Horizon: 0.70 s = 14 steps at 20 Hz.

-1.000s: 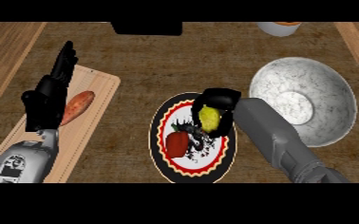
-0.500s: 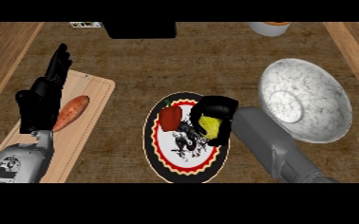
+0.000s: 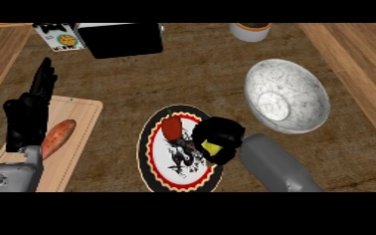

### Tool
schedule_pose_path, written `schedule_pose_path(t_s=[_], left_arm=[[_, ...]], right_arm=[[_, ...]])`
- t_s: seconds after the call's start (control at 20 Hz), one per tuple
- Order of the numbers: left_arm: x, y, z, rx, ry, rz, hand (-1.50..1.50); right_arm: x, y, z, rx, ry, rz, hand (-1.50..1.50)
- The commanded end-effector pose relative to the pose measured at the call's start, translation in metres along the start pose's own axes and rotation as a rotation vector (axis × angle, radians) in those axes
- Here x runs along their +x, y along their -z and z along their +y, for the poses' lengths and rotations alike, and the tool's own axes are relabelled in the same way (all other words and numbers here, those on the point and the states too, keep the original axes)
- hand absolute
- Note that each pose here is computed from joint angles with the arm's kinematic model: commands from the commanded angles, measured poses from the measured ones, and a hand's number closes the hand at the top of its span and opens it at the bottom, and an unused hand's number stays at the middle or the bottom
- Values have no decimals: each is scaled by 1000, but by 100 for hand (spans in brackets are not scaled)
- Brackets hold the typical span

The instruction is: Pick the pear from the plate and place it in the bowl

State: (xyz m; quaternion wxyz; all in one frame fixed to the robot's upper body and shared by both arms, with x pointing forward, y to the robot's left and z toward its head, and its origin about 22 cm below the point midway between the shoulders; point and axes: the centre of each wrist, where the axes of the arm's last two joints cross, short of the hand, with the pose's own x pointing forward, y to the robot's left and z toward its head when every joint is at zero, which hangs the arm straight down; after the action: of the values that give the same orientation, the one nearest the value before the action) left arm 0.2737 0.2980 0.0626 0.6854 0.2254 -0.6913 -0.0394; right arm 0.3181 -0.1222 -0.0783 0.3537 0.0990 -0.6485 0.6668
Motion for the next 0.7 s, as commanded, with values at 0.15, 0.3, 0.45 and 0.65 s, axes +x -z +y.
schedule_pose_path(t_s=[0.15,0.3,0.45,0.65], left_arm=[[-5,-4,12,57,13,18,0],[-10,-6,21,77,5,34,0],[-7,-9,18,62,7,31,0],[-9,-11,22,63,9,18,0]], right_arm=[[20,-26,52,-188,168,66,150],[18,-51,44,-297,143,131,150],[23,-66,28,-397,100,179,150],[35,-94,2,-521,84,223,150]])
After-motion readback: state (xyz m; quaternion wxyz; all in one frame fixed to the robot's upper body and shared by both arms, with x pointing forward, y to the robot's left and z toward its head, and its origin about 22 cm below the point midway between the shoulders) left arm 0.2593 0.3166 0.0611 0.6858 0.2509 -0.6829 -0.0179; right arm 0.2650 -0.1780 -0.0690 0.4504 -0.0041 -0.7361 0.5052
